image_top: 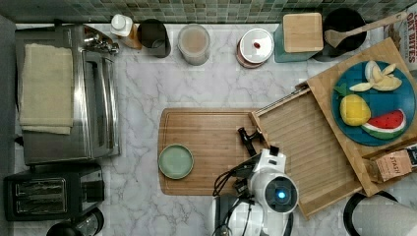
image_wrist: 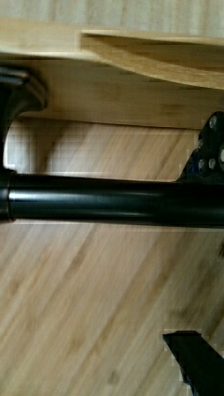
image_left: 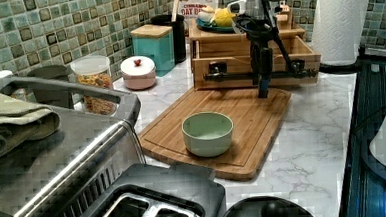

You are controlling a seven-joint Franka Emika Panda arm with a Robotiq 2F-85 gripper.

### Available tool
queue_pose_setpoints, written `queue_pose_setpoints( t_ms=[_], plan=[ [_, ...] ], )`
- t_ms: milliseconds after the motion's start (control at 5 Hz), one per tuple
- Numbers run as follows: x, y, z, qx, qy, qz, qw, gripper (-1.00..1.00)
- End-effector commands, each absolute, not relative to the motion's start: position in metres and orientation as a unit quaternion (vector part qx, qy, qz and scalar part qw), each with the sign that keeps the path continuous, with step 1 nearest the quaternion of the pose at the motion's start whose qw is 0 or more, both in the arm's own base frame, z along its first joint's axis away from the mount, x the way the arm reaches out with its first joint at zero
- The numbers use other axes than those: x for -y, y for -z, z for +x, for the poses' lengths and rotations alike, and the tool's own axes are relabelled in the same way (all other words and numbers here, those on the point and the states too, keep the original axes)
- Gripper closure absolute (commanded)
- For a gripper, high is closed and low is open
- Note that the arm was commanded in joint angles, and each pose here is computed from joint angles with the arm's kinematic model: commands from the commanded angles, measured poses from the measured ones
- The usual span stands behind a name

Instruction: Open the drawer.

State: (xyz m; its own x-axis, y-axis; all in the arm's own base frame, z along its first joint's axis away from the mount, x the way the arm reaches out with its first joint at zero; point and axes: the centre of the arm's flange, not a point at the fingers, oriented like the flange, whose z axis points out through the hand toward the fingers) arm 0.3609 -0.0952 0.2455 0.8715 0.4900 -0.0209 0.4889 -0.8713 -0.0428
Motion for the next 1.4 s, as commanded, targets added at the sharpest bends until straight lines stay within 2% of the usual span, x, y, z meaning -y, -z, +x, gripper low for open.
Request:
queue_pose_setpoints(
  t_ms=[200,400,1400],
  plan=[
    [0.009,-0.254,0.339,0.241,-0.047,-0.969,0.038,-1.00],
    [-0.001,-0.269,0.337,0.207,-0.043,-0.976,0.059,-1.00],
    [-0.001,-0.269,0.337,0.208,-0.043,-0.975,0.059,-1.00]
  ],
)
